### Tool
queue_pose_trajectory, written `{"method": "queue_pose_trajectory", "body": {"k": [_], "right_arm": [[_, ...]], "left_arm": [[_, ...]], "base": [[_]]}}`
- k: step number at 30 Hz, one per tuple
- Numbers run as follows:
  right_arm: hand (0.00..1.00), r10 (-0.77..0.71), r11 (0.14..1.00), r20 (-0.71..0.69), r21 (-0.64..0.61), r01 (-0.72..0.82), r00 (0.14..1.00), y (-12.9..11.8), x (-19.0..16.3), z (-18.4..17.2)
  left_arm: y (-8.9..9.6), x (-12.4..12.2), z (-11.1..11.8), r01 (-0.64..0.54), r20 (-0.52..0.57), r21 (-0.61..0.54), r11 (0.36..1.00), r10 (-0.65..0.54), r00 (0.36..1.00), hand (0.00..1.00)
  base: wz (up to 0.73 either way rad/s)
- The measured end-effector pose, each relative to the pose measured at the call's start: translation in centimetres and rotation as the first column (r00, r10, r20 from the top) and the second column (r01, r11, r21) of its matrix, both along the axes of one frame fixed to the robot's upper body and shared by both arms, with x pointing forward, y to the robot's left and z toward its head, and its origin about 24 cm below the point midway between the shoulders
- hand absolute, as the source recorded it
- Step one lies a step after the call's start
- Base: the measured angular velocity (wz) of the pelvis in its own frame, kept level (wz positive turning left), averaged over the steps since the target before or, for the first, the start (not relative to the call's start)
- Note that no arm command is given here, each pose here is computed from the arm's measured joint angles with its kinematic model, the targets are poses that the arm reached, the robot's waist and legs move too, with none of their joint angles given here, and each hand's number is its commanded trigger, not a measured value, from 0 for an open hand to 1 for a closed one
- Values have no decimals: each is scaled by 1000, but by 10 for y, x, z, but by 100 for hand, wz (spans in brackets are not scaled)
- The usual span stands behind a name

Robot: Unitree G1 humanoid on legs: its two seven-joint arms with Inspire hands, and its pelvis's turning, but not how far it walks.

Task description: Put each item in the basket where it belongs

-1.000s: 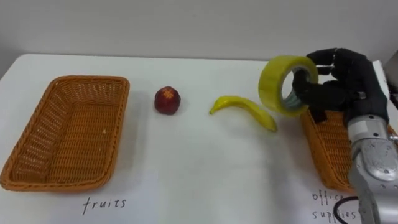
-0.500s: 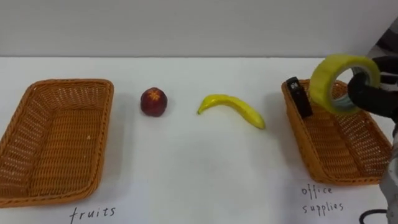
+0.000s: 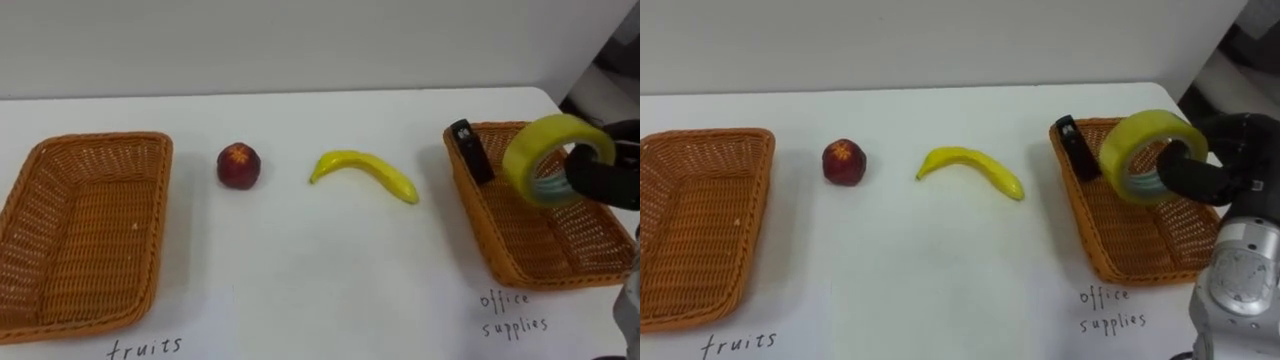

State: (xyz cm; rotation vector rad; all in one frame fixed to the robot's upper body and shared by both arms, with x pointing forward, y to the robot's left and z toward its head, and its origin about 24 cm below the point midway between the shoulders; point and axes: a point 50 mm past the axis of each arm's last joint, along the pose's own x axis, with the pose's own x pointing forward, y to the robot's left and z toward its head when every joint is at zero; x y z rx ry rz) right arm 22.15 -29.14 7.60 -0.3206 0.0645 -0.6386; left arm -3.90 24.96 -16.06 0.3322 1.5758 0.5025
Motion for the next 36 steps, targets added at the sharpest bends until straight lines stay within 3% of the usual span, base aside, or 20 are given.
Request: {"method": "queue_pose_trajectory", "body": {"k": [1,2,13,36], "right_arm": [[15,-3,1000,-9,3,3,1000,-1,0,-2],[0,-6,1000,-20,6,6,1000,-1,0,-5],[0,-15,998,-44,-64,13,999,-2,-1,-4],[0,-11,998,-42,-65,8,999,-2,-1,-4]], "left_arm": [[0,0,0,0,1,0,1000,0,1000,0],[0,0,0,0,1,1,1000,0,1000,0],[2,6,1,8,23,-3,1000,-8,1000,0],[0,-1,0,0,-4,-18,1000,0,1000,0]], "base": [[0],[0],[0],[0]]}}
